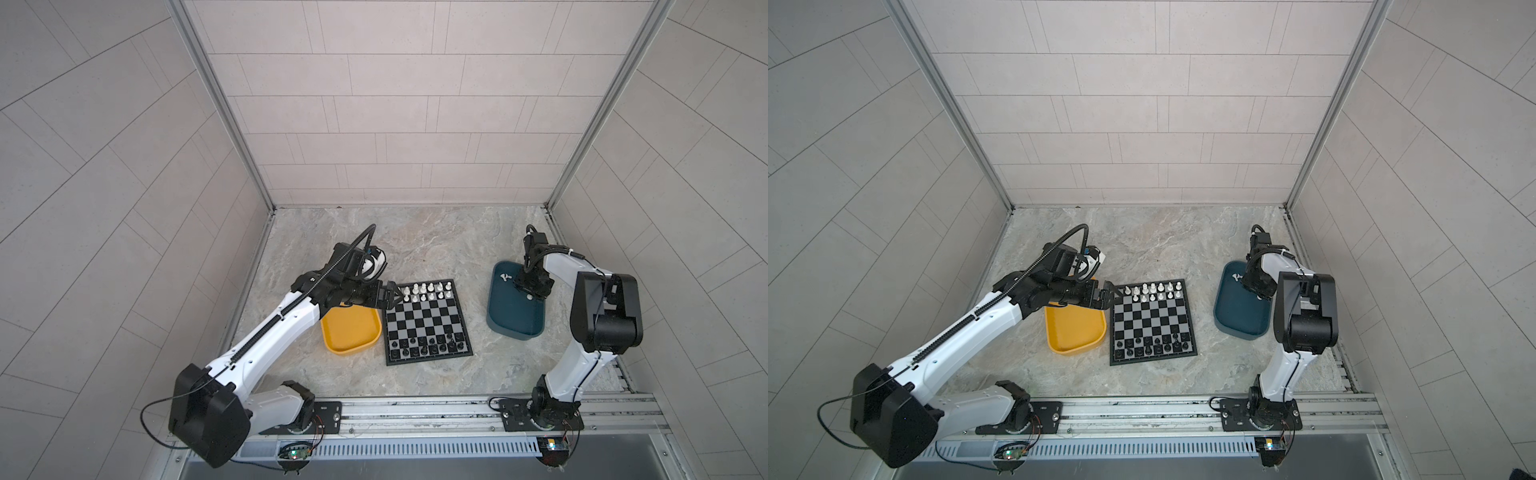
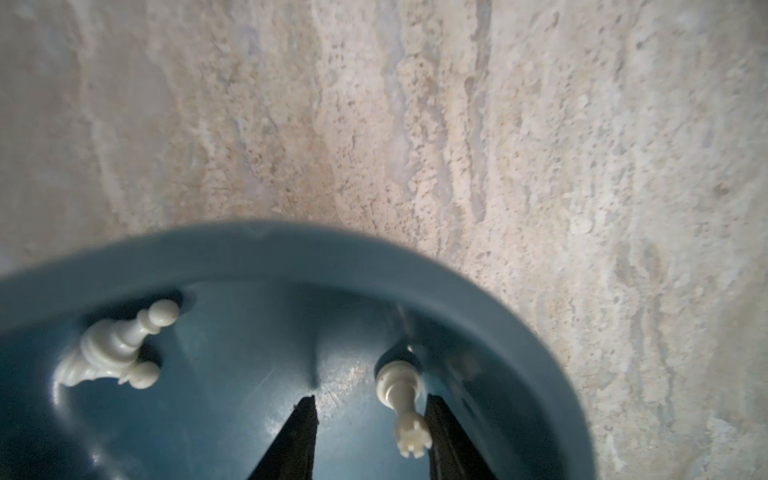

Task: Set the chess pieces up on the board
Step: 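Close the right gripper on a white piece in the teal bin, then lift the white piece out of the bin and carry it over the board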

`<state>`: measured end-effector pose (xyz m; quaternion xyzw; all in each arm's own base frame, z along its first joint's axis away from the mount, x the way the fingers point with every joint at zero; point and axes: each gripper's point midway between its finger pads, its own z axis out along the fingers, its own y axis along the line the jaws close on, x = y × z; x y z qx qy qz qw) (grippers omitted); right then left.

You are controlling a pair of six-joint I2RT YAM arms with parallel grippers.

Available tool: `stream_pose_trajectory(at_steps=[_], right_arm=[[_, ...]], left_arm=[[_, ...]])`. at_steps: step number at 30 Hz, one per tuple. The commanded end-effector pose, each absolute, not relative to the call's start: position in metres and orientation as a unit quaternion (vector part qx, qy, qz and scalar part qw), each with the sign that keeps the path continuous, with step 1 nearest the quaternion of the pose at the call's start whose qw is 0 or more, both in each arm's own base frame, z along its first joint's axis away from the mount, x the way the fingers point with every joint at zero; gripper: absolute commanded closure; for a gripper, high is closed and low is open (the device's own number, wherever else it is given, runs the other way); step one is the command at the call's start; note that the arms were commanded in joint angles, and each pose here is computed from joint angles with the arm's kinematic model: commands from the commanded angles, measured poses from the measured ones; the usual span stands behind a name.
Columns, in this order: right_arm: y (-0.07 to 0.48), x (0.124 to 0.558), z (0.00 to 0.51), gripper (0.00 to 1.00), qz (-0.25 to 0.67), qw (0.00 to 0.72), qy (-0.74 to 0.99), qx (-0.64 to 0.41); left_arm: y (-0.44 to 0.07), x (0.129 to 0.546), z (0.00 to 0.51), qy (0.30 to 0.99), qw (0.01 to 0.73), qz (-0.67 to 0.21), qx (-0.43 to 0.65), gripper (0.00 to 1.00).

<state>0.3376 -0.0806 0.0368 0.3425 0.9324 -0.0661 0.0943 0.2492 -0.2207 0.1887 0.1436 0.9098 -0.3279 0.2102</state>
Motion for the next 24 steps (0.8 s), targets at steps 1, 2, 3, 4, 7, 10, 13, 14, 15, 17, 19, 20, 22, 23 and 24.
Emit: stream_pose_trajectory(at_steps=[1,2,3,4,7,10,13,14,15,17,19,20,22,23,24], right_arm=[[-0.0870,0.3375,0.0371,0.59,-0.078,0.095,0.927,0.353],[-0.0879,0.3371,0.0364,0.60,-0.079,0.094,0.927,0.354],[-0.0889,0.3371,0.0363,0.61,-0.080,0.094,0.927,0.354],[-0.0895,0.3374,0.0360,0.62,-0.080,0.094,0.927,0.354],[-0.0917,0.3372,0.0338,0.65,-0.080,0.093,0.927,0.356],[-0.0922,0.3368,0.0325,0.70,-0.078,0.090,0.927,0.356],[-0.0924,0.3363,0.0322,0.74,-0.076,0.091,0.926,0.357],[-0.0923,0.3358,0.0323,0.75,-0.076,0.091,0.926,0.357],[-0.0926,0.3355,0.0325,0.76,-0.076,0.092,0.926,0.358],[-0.0921,0.3355,0.0325,0.81,-0.072,0.094,0.926,0.359],[-0.0913,0.3359,0.0332,0.85,-0.069,0.096,0.926,0.359],[-0.0912,0.3353,0.0337,0.85,-0.069,0.097,0.926,0.359],[-0.0906,0.3354,0.0363,0.89,-0.067,0.102,0.926,0.356],[-0.0901,0.3357,0.0380,0.93,-0.064,0.104,0.927,0.355],[-0.0885,0.3363,0.0399,0.95,-0.060,0.106,0.928,0.351]], left_arm=[[-0.2231,0.2473,0.1980,0.900,0.221,-0.343,0.153,0.00],[-0.2233,0.2473,0.1981,0.900,0.221,-0.344,0.153,0.00],[-0.2238,0.2472,0.1992,0.899,0.222,-0.345,0.154,0.00],[-0.2243,0.2472,0.1995,0.898,0.222,-0.346,0.155,0.00],[-0.2239,0.2476,0.1996,0.898,0.223,-0.346,0.154,0.00],[-0.2233,0.2479,0.1985,0.899,0.222,-0.344,0.153,0.00],[-0.2235,0.2482,0.1989,0.899,0.223,-0.345,0.153,0.00],[-0.2232,0.2483,0.1989,0.899,0.223,-0.344,0.153,0.00],[-0.2236,0.2488,0.1994,0.899,0.223,-0.344,0.153,0.00],[-0.2237,0.2488,0.1991,0.899,0.222,-0.345,0.152,0.00],[-0.2235,0.2492,0.1986,0.899,0.222,-0.345,0.151,0.00],[-0.2235,0.2489,0.1986,0.899,0.222,-0.345,0.152,0.00],[-0.2238,0.2491,0.1986,0.899,0.222,-0.346,0.151,0.00],[-0.2237,0.2492,0.1986,0.899,0.222,-0.346,0.151,0.00],[-0.2240,0.2489,0.1984,0.899,0.221,-0.346,0.151,0.00]])
